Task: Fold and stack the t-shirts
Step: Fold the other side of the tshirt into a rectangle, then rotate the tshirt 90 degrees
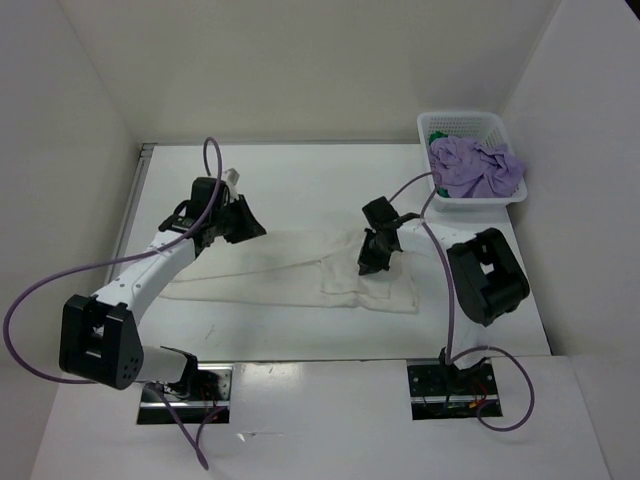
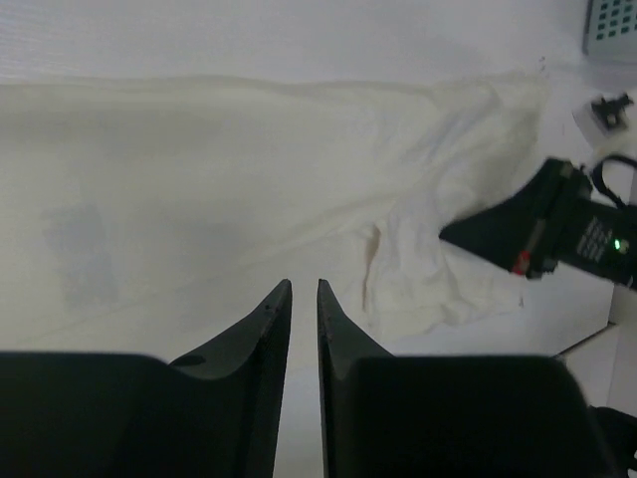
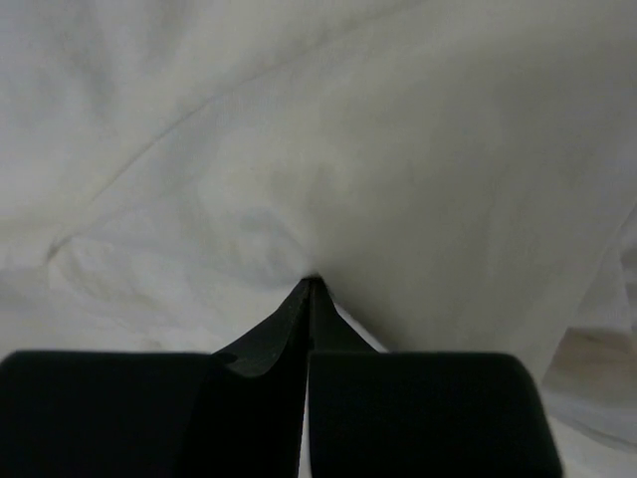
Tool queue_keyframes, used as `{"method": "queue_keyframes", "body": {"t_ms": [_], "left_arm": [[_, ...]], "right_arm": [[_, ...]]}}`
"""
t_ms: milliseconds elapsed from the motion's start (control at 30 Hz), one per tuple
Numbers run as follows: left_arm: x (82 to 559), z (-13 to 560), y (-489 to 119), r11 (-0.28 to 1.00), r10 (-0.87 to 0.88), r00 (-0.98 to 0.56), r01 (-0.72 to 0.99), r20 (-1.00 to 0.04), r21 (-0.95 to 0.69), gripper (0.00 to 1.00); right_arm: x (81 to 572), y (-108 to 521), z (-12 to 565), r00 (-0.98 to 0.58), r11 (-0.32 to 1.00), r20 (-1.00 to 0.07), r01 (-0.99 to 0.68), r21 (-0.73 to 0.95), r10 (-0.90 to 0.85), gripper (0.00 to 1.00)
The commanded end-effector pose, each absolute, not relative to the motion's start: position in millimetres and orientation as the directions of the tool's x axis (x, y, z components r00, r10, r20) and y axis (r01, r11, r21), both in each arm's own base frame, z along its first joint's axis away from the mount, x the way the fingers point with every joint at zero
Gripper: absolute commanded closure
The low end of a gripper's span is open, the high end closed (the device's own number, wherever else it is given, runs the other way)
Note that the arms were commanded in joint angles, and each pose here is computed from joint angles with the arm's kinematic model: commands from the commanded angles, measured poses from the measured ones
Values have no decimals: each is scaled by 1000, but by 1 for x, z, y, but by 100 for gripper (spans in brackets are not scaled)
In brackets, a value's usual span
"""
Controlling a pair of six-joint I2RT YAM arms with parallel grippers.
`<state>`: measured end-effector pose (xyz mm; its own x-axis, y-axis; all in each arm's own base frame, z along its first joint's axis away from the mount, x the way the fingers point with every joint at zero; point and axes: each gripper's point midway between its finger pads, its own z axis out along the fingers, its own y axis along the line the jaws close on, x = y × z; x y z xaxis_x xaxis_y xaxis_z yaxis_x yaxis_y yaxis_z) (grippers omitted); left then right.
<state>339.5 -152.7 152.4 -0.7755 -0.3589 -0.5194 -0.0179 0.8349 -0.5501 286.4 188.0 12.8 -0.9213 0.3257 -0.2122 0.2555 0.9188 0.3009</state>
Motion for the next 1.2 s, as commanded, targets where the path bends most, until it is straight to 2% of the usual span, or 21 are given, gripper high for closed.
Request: {"method": "queue_keyframes", "body": {"t_ms": [0, 100, 133, 200, 233, 267, 300, 333, 367, 433, 467, 500, 567, 633, 667, 700, 767, 833, 900, 1100, 1167], "left_arm": [[326, 167, -166, 830, -295, -778, 79, -554, -552, 77], [320, 171, -168, 818, -298, -784, 84, -545, -568, 77], [317, 174, -168, 818, -298, -782, 86, -547, -569, 77], [310, 176, -169, 818, -289, -789, 91, -543, -568, 77], [310, 179, -168, 818, -302, -781, 83, -546, -570, 77], [307, 181, -167, 817, -302, -781, 83, -547, -570, 77], [304, 179, -166, 820, -299, -790, 73, -535, -567, 77], [301, 180, -165, 821, -299, -792, 72, -533, -566, 77], [297, 175, -162, 831, -298, -802, 49, -518, -554, 77], [297, 183, -157, 840, -308, -784, 42, -540, -540, 77], [295, 183, -154, 844, -310, -782, 36, -541, -535, 77], [295, 183, -154, 844, -310, -782, 36, -541, -535, 77], [294, 181, -151, 846, -315, -785, 22, -534, -532, 77], [298, 179, -139, 851, -343, -775, -19, -531, -524, 77], [301, 179, -133, 855, -355, -767, -35, -534, -518, 77], [303, 178, -127, 862, -357, -759, -43, -544, -505, 77], [310, 180, -108, 865, -392, -736, -90, -552, -494, 77], [317, 176, -86, 859, -432, -718, -143, -546, -491, 77], [319, 170, -80, 856, -424, -736, -136, -528, -498, 71], [319, 158, -78, 854, -417, -765, -145, -491, -500, 61], [317, 156, -76, 857, -419, -762, -151, -493, -493, 54]], "right_arm": [[336, 199, 12, -892, 911, -282, 261, 319, 354, 100], [388, 211, 0, -888, 916, -295, 261, 304, 352, 100], [425, 227, 0, -881, 915, -322, 242, 322, 346, 100], [462, 240, -2, -883, 915, -319, 238, 326, 343, 100], [526, 263, 61, -819, 890, -439, 175, 421, 369, 100], [539, 275, 24, -851, 890, -387, 179, 418, 354, 100], [542, 281, 30, -869, 890, -354, 183, 417, 345, 100], [580, 310, 79, -809, 853, -465, 84, 515, 361, 100], [585, 315, 105, -782, 832, -501, 41, 553, 371, 99], [579, 326, 123, -799, 797, -473, 14, 604, 372, 96], [576, 321, 193, -726, 790, -563, -45, 611, 394, 96], [567, 318, 185, -731, 812, -569, -36, 582, 376, 90], [551, 317, 257, -654, 803, -659, -131, 582, 371, 80], [530, 313, 259, -668, 814, -660, -139, 564, 343, 68], [509, 310, 300, -631, 794, -689, -184, 580, 357, 66], [491, 307, 258, -688, 816, -651, -146, 559, 323, 64], [461, 327, 256, -699, 772, -635, -188, 608, 329, 63], [413, 350, 217, -763, 759, -583, -197, 621, 279, 64], [379, 371, 174, -834, 736, -487, -158, 659, 257, 65], [345, 434, 126, -894, 694, -376, -111, 711, 242, 61], [345, 443, 103, -904, 700, -344, -72, 711, 256, 60]]}}
